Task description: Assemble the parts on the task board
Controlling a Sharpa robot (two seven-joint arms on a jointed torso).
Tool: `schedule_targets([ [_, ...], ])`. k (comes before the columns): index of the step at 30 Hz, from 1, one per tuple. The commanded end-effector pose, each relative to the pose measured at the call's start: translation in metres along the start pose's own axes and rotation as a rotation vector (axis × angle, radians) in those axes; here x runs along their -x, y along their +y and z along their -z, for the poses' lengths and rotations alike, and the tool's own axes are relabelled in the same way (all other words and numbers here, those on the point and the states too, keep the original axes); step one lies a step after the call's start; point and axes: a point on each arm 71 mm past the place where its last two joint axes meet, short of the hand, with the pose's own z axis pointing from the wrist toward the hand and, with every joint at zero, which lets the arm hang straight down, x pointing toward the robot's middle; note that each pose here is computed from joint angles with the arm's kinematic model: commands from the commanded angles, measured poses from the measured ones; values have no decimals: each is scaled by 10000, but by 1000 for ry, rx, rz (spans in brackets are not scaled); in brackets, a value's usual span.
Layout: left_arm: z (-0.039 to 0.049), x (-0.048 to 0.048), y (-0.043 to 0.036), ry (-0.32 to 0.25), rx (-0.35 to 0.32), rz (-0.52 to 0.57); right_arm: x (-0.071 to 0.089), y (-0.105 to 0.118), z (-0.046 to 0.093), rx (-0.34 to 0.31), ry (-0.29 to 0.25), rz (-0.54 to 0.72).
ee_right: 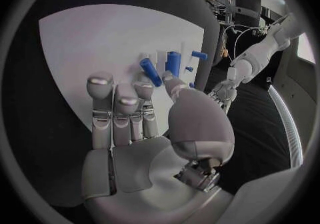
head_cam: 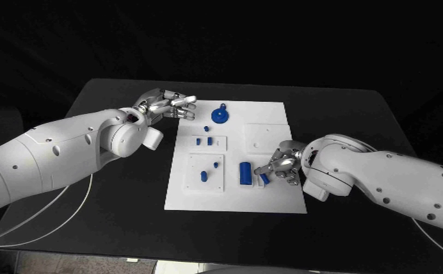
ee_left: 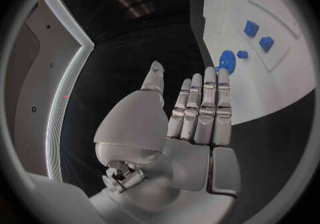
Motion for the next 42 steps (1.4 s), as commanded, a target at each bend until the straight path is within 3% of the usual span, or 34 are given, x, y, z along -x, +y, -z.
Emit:
schedule_targets([
  [1,-4,-20,-9,16,-5,1,-34,-10,-6,-11,22,33],
  [42,2,11,1,10,2,-5,-69,-32,126,14,57,71],
])
